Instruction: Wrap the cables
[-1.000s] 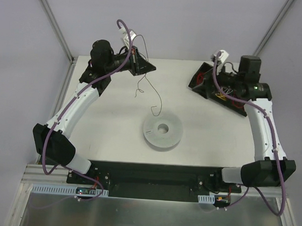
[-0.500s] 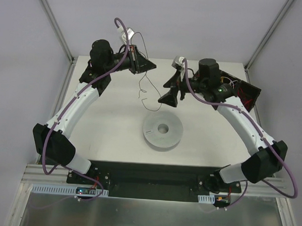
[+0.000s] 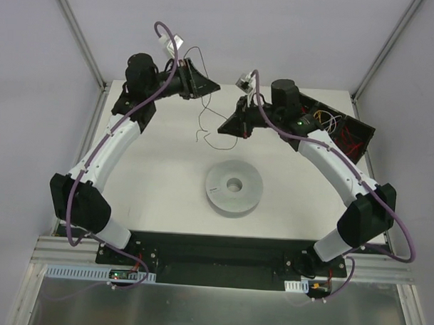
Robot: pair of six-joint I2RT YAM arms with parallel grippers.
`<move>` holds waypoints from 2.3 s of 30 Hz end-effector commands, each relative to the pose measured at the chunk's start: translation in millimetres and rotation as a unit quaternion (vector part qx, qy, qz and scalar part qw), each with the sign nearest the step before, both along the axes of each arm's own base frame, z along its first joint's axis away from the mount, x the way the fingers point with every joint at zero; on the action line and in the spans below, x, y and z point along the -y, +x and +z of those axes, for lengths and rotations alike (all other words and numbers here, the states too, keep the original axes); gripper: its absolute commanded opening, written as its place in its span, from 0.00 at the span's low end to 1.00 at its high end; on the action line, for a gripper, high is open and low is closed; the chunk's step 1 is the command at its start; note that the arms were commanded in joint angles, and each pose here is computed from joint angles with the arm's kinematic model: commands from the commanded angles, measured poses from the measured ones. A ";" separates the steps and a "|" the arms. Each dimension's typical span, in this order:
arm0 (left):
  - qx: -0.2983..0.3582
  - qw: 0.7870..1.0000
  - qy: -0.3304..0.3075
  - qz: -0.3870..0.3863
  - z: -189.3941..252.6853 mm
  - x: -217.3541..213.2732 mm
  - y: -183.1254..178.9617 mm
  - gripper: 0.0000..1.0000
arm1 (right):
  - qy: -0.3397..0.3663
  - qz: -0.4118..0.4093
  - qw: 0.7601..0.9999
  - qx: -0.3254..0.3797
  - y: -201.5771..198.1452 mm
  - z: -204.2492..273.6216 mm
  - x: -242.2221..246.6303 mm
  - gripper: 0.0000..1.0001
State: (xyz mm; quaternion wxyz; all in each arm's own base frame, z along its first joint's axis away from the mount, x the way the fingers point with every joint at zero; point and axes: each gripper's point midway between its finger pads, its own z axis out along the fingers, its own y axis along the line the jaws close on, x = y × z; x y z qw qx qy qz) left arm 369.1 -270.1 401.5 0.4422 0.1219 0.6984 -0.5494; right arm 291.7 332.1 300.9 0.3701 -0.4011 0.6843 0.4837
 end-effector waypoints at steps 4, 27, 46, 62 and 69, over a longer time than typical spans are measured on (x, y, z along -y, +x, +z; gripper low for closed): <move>-0.078 0.995 -0.043 0.050 -23.1 -74.8 48.9 0.77 | 0.151 -0.030 0.987 -0.055 35.8 79.9 -1.4 0.00; -0.171 0.983 -0.014 -0.068 -115.3 -72.9 -19.5 0.51 | 0.198 0.022 0.977 -0.080 22.9 95.4 -17.3 0.00; -0.198 0.979 0.007 -0.050 -138.7 -49.9 -5.1 0.44 | 0.197 0.030 0.976 -0.086 12.7 91.7 -18.5 0.00; -0.191 0.980 0.006 -0.061 -132.3 -39.6 -2.7 0.00 | 0.198 0.030 0.976 -0.087 7.9 92.4 -16.0 0.00; -0.201 0.977 0.004 -0.066 -135.4 -35.4 -2.5 0.18 | 0.200 0.030 0.976 -0.082 6.1 96.7 -14.3 0.00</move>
